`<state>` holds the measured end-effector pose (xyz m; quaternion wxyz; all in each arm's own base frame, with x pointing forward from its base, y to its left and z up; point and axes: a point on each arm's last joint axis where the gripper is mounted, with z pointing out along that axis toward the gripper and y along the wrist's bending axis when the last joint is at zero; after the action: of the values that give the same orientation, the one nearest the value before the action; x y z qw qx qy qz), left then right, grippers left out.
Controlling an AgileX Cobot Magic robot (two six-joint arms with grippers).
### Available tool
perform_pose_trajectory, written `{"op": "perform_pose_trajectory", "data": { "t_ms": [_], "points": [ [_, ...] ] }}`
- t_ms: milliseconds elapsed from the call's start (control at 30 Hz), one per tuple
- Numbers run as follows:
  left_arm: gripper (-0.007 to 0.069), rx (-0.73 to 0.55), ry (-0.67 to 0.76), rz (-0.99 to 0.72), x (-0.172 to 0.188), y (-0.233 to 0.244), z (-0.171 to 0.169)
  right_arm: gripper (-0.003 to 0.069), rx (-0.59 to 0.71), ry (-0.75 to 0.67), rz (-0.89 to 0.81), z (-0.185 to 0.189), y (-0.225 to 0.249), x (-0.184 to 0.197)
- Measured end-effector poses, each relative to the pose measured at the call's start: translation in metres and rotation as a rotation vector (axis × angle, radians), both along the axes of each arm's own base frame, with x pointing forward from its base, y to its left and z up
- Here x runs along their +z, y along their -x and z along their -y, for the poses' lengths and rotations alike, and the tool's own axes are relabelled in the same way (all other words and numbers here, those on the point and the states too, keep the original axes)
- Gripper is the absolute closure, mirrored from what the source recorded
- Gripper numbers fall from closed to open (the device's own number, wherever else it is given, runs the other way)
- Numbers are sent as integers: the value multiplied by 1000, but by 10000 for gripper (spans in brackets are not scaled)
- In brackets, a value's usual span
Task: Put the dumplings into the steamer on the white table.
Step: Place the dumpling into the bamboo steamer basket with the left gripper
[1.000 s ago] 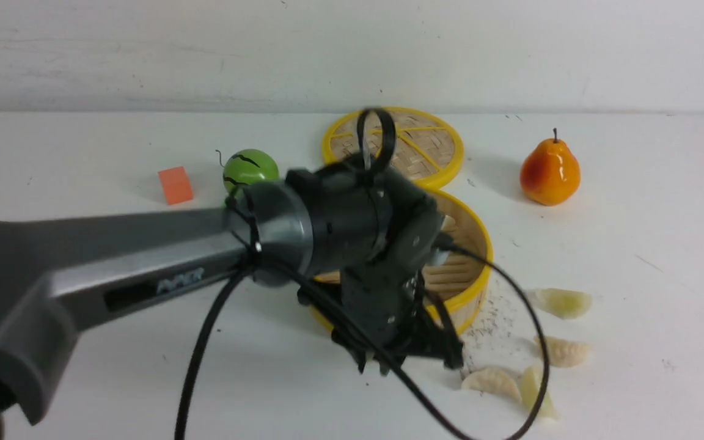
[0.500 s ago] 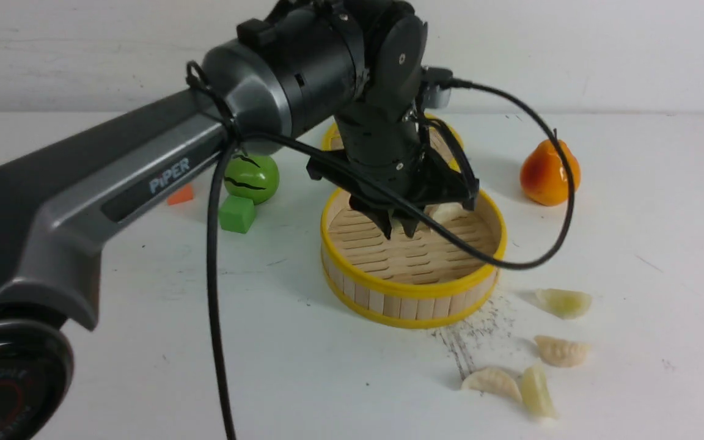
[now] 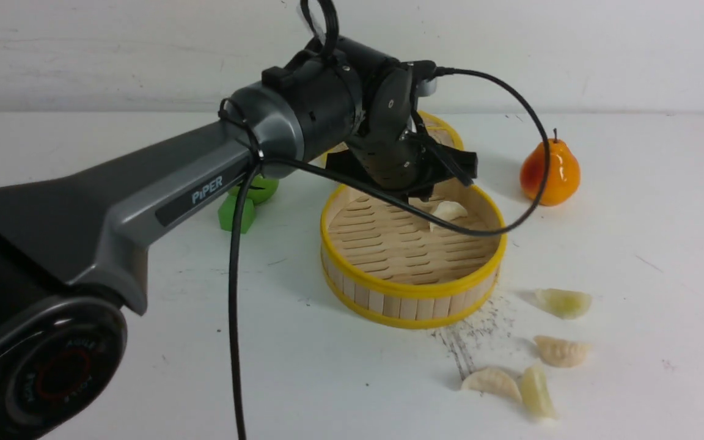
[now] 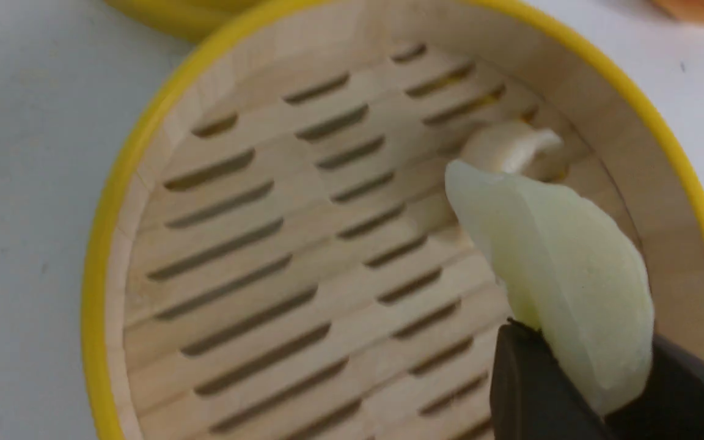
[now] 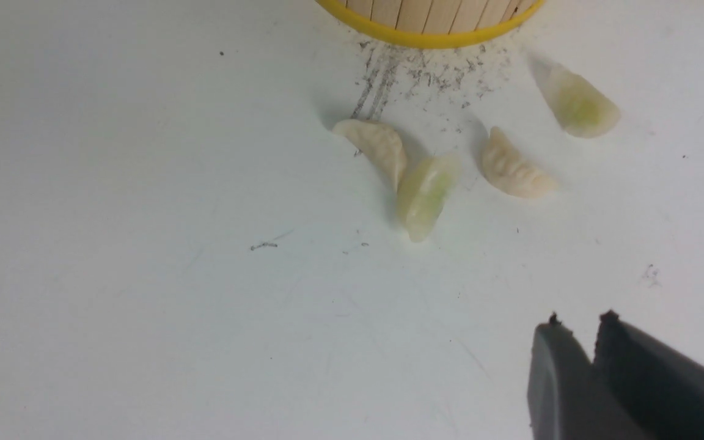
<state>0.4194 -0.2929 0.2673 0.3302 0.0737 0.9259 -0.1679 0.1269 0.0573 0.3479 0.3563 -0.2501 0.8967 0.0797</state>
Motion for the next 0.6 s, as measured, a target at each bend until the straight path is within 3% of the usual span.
{"op": "perform_pose_trajectory", "data": {
  "t_ms": [367,600],
  "points": [
    [473,-1,-59,-73,-65,-18,4,552,-4,13,-34,0,-1,-21],
    [473,-7,-48,-30,-65,-21,6,545,-6,7,-20,0,-2,-21]
  ]
}}
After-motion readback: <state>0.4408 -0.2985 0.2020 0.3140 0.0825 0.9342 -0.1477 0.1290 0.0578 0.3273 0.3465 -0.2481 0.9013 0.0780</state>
